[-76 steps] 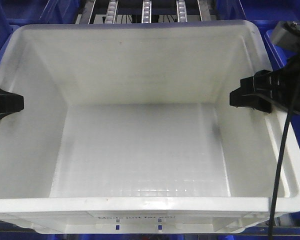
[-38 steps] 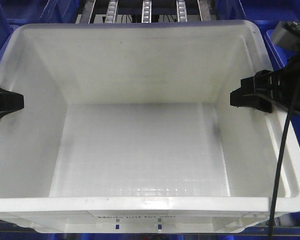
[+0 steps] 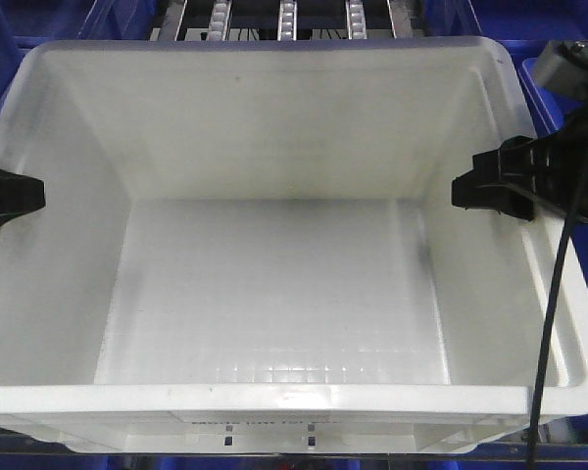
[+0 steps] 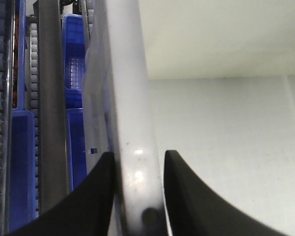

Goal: Move bin from left to right shelf

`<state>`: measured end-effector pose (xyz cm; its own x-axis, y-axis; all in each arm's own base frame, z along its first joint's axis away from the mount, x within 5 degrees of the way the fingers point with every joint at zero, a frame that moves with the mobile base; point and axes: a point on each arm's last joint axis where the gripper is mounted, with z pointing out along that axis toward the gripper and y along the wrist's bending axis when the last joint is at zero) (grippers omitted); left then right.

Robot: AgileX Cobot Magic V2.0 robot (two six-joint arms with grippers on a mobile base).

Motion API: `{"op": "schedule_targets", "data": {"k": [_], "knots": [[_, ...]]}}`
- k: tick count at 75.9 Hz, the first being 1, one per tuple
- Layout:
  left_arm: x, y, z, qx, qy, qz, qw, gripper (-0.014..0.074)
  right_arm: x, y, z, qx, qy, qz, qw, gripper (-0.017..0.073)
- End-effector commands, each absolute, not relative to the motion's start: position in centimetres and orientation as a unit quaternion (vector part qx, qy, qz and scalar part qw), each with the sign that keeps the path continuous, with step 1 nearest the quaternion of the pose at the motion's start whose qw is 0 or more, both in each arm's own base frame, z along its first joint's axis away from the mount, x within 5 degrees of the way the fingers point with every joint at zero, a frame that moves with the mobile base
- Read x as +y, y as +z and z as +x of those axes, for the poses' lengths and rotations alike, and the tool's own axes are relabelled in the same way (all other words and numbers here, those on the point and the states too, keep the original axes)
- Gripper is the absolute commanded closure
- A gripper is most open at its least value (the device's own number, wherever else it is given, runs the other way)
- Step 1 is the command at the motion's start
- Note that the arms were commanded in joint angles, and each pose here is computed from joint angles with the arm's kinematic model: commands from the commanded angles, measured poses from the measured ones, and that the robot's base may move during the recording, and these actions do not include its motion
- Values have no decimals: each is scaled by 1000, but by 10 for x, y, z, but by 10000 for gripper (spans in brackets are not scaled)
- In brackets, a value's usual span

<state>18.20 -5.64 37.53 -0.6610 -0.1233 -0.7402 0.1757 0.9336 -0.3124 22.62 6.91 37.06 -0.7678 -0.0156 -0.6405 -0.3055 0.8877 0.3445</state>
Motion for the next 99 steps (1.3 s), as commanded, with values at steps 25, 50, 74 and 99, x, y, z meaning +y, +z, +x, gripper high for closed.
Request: {"op": "schedule_targets", "data": {"k": [25,50,74,99], "knots": [[-60,406,179,840,-232,5,491,599,73,400,222,876,260,-83,398,565],[-60,406,179,839,-232,4,491,599,73,400,222,876,261,-83,398,565],[-60,406,179,840,-232,5,491,599,73,400,222,876,261,-83,398,565],[-60,406,179,840,-232,5,491,599,73,400,222,876,261,-83,398,565]]}}
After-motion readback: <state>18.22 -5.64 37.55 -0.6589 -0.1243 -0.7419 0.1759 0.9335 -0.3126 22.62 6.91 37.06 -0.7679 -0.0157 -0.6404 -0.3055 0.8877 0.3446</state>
